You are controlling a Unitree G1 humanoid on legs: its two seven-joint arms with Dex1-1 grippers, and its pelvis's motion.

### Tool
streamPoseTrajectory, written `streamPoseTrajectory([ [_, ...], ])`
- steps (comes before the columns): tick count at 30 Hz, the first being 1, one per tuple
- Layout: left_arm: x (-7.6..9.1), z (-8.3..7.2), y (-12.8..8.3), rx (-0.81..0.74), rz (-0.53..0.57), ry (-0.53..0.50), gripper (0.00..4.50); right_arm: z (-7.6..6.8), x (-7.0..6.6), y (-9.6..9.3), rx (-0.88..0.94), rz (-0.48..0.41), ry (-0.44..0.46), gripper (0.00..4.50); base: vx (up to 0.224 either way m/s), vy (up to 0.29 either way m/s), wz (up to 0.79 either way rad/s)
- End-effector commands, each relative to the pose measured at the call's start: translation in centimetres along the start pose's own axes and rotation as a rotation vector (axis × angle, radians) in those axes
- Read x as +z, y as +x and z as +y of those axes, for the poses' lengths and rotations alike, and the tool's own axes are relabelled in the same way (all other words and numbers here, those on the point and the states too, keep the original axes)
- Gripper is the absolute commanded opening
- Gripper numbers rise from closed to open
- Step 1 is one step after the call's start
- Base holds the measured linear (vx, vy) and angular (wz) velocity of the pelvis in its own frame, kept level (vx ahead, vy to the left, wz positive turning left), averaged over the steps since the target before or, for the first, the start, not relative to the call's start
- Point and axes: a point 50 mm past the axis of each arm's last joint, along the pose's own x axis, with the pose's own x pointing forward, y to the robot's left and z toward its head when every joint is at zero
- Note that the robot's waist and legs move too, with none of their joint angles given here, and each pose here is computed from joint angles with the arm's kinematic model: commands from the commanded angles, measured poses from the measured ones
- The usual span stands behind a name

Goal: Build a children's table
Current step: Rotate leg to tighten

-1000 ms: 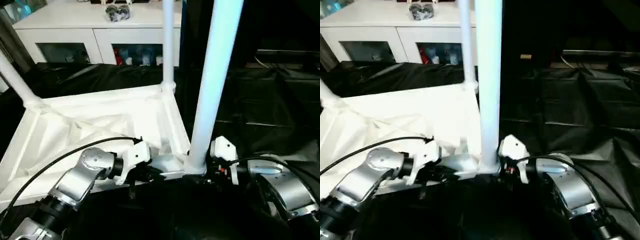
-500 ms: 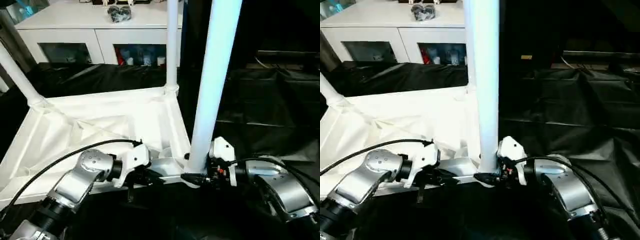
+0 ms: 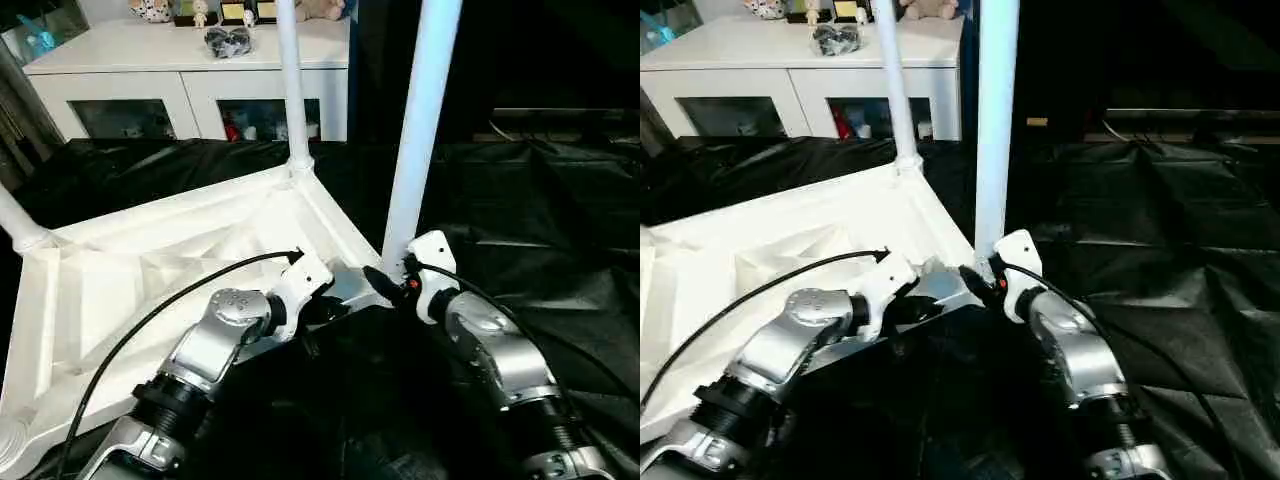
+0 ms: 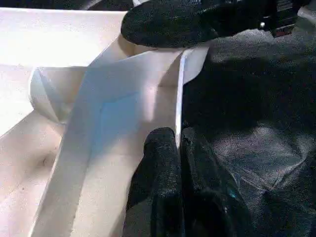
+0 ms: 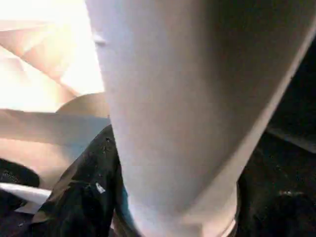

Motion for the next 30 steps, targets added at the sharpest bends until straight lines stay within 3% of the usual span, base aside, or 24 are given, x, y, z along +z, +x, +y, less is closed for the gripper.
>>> streamPoseTrajectory([
  [1,1.7,-0.7,1.1,-0.002,-0.073,0.008,0.00,4.1,-1.2,1.2,0.198,0.039,0.056,3.46,0.000,0.000,0.00],
  [4,1.5,-0.8,0.8,-0.031,-0.073,0.018,0.00,3.7,-0.7,1.1,0.215,0.026,0.032,3.85,0.000,0.000,0.00],
  [8,0.8,-1.0,-0.6,-0.131,-0.068,0.057,0.00,3.1,0.4,-1.0,0.428,-0.009,-0.113,3.95,0.000,0.000,0.00],
  [9,0.8,-1.0,-0.6,-0.131,-0.068,0.057,0.00,3.1,0.4,-1.0,0.428,-0.009,-0.113,3.95,0.000,0.000,0.00],
  [13,0.0,-0.8,-2.5,-0.221,-0.049,0.096,0.00,1.9,0.5,-3.9,0.625,0.048,-0.182,3.95,0.000,0.000,0.00],
  [16,-0.4,-0.6,-3.2,-0.255,-0.035,0.118,0.00,1.4,0.3,-4.6,0.661,0.071,-0.212,3.95,0.000,0.000,0.00],
  [20,-0.7,-0.9,-4.4,-0.341,-0.028,0.130,0.00,1.0,0.4,-4.9,0.673,0.065,-0.205,3.95,0.000,0.000,0.00],
  [21,-0.7,-1.0,-4.5,-0.347,-0.027,0.128,0.00,1.0,0.4,-4.9,0.679,0.064,-0.203,3.70,0.000,0.000,0.00],
  [30,-1.2,-1.0,-5.3,-0.385,-0.007,0.131,0.00,1.8,0.3,-5.3,0.752,0.073,-0.175,3.09,0.000,0.000,0.00],
])
